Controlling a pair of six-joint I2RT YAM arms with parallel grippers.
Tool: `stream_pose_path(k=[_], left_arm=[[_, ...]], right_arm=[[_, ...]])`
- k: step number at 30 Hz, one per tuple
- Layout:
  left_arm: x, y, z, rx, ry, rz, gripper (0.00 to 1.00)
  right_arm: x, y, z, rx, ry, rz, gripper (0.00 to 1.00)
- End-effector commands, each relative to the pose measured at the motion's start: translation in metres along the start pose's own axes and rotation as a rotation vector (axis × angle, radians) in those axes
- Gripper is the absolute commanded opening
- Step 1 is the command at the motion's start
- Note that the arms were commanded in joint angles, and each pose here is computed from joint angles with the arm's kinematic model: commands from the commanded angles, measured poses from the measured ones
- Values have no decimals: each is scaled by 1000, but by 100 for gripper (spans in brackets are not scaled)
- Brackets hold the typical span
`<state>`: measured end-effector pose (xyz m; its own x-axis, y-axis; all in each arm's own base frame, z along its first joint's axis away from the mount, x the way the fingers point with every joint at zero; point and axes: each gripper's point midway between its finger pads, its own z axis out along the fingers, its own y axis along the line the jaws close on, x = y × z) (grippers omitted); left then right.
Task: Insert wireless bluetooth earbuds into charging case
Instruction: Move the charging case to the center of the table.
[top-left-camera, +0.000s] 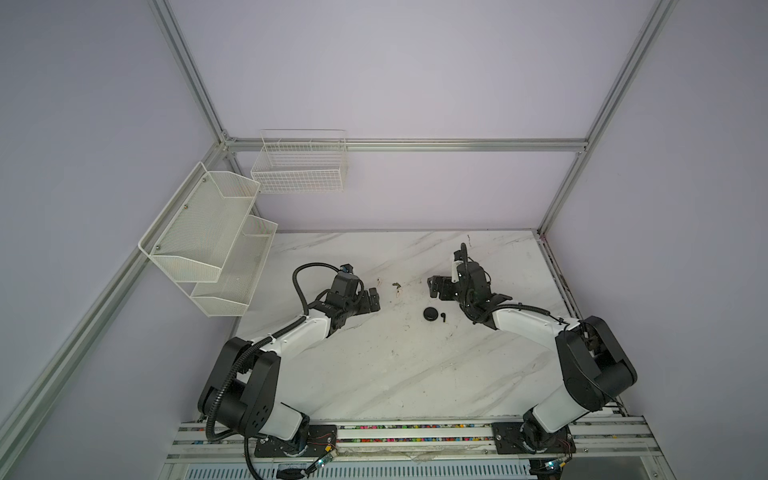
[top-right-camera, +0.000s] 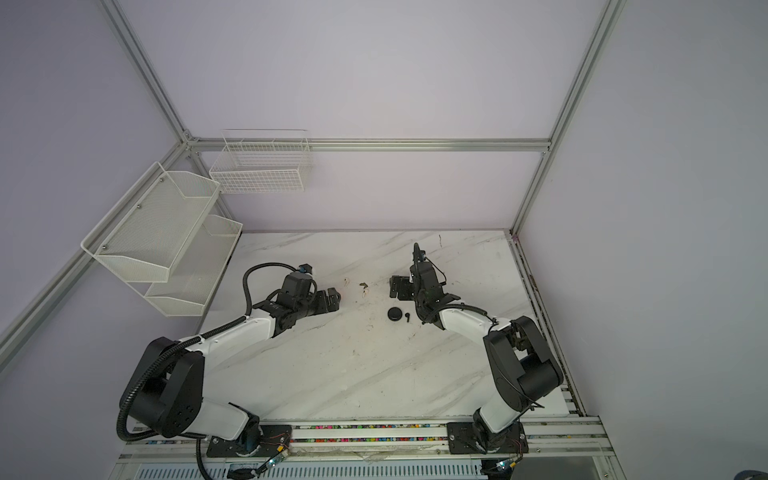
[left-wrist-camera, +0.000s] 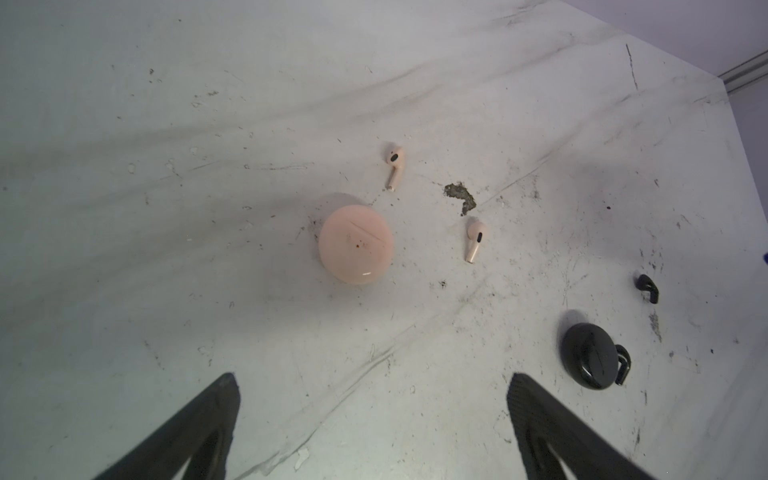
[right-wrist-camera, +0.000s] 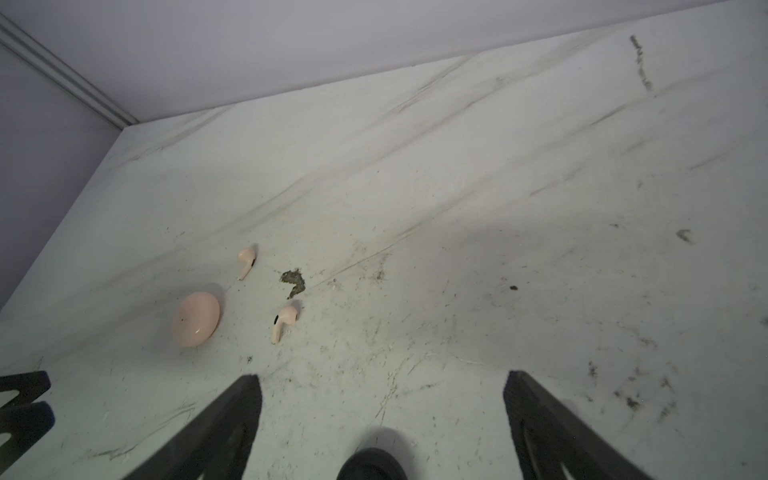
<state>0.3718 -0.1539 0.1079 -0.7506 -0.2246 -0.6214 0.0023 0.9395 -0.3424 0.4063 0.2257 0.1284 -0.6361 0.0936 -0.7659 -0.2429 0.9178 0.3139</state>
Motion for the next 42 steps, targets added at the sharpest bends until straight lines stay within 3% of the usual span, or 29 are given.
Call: stream_pose_path(k=[1,6,11,23,42], left_arm=[[-17,-27,-10,94,-11,-7,100],[-6,-29,-10,121,30,-3,100],[1,-34,-3,161,59,-21,100],[6,-41,7,194,93,-29,100],[6,-39,8,177,102,-34,100]], right_arm=[[41,2,13,33,176,-73,91],[59,-3,25,121,289,-211,89],[69,-12,28,159,350,-266,85],[80,11,29,30,391,-288,79],[109,5,32,62,437,-293,71]])
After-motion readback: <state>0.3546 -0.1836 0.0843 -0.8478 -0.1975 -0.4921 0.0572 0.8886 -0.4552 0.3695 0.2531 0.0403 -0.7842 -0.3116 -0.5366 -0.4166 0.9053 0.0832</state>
